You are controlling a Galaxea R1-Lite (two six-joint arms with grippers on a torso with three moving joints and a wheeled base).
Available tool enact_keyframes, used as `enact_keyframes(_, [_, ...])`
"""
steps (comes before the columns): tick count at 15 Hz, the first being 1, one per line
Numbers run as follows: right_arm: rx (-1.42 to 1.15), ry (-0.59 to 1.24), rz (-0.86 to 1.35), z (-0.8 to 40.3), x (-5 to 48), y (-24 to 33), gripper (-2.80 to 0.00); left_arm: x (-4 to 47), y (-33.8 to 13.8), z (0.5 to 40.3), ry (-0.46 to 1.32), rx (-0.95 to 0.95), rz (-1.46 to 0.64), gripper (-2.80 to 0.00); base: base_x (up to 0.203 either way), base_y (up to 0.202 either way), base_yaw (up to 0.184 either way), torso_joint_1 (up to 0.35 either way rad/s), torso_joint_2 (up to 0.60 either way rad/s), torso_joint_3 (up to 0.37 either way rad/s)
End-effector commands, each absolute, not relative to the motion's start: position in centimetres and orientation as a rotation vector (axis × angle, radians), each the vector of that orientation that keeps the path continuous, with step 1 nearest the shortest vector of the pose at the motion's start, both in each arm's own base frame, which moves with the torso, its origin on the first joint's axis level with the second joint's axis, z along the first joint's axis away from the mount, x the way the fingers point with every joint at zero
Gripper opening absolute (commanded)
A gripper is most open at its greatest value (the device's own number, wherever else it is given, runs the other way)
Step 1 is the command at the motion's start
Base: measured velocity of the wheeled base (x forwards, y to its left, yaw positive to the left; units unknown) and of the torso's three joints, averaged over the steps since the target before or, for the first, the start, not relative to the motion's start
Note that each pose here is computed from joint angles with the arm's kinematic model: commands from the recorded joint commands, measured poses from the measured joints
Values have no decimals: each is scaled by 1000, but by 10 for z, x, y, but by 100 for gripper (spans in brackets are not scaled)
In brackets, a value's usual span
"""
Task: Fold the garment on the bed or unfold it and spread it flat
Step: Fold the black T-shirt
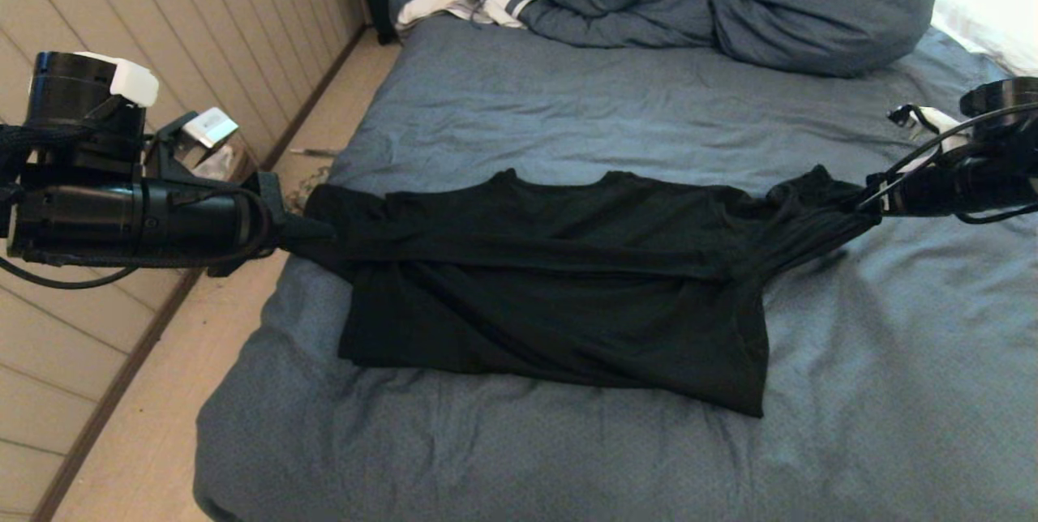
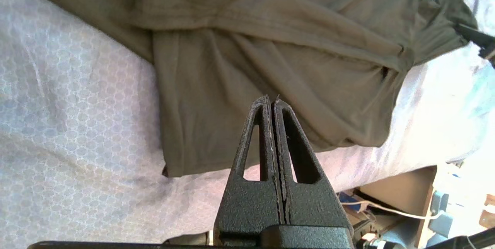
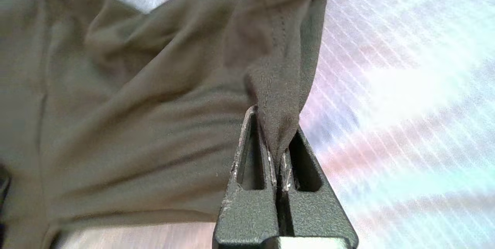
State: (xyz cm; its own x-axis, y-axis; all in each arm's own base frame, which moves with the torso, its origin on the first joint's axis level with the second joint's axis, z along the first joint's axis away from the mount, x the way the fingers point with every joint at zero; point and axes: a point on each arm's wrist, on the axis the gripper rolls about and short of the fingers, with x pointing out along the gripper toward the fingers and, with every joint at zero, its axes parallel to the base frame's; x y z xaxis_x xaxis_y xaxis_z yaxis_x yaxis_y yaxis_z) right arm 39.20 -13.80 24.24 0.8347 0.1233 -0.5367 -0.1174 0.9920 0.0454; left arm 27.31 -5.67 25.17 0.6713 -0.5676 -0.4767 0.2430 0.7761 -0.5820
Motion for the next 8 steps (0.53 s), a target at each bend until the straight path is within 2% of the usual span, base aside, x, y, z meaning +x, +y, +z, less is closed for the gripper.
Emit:
enact_keyframes(1, [0, 541, 110, 261, 371, -138, -280, 270, -56, 258, 679, -507, -485, -280, 0, 0, 0, 0, 0, 0])
enact_keyframes(8, [7, 555, 102, 263, 355, -135, -280, 262, -55, 260, 676, -506, -487, -280, 0, 0, 0, 0, 0, 0])
